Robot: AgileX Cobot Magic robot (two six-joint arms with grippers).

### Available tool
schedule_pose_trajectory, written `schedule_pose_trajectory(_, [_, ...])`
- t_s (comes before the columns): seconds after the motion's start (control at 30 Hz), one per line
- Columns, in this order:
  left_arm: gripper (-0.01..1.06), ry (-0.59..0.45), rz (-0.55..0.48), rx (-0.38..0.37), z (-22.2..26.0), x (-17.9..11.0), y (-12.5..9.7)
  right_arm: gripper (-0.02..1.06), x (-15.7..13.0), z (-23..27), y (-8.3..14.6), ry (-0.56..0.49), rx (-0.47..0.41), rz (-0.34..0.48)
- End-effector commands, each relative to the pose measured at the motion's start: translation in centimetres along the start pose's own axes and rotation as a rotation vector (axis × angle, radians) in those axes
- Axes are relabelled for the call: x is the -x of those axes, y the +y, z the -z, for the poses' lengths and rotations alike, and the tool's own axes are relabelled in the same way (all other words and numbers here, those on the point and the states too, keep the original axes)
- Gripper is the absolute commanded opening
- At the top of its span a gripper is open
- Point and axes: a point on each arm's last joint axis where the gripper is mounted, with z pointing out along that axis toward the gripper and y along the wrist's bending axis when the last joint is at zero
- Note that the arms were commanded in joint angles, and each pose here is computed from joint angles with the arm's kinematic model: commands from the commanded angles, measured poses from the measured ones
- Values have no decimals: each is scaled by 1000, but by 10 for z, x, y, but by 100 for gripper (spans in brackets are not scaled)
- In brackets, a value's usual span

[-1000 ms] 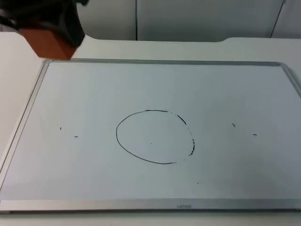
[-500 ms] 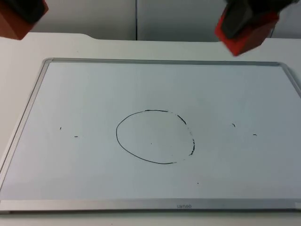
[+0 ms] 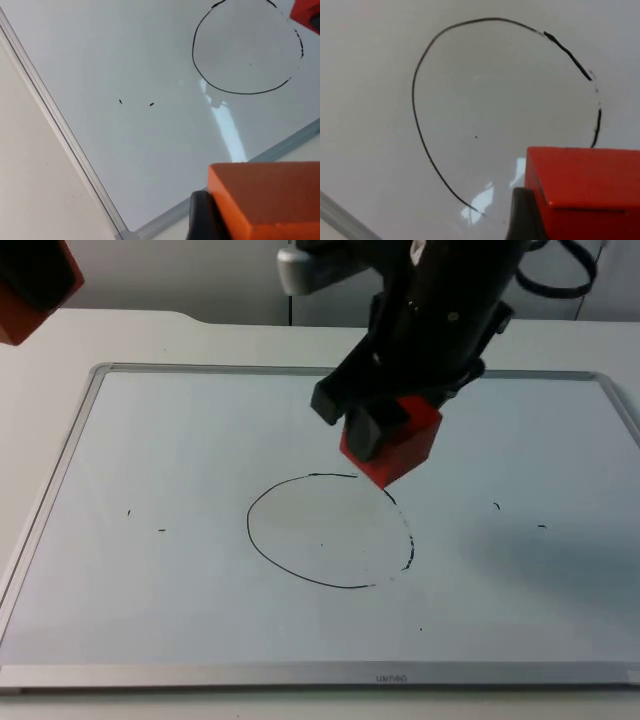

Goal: Pick up one cube with the left hand and another cube with the right hand. First place the cube in the right hand at the target position, then stack the cube in the left hand on top.

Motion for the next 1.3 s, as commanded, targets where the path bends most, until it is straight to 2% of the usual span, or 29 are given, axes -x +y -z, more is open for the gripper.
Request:
schedule_pose_trajectory(0.0, [0, -4, -14, -3, 2, -1, -3, 0, 7, -3, 7, -8, 3, 9])
schedule_pose_trajectory(0.4, [0, -10, -35, 2, 2, -1, -2, 0, 12, -53, 17, 90, 17, 23])
schedule_pose_trajectory(0.73, [0, -11, -35, 2, 2, -1, -2, 0, 11, -76, 18, 100, 19, 25])
schedule_pose_trajectory(1.27, [0, -13, -30, -8, 2, -1, -3, 0, 13, -78, 21, 79, 41, 22])
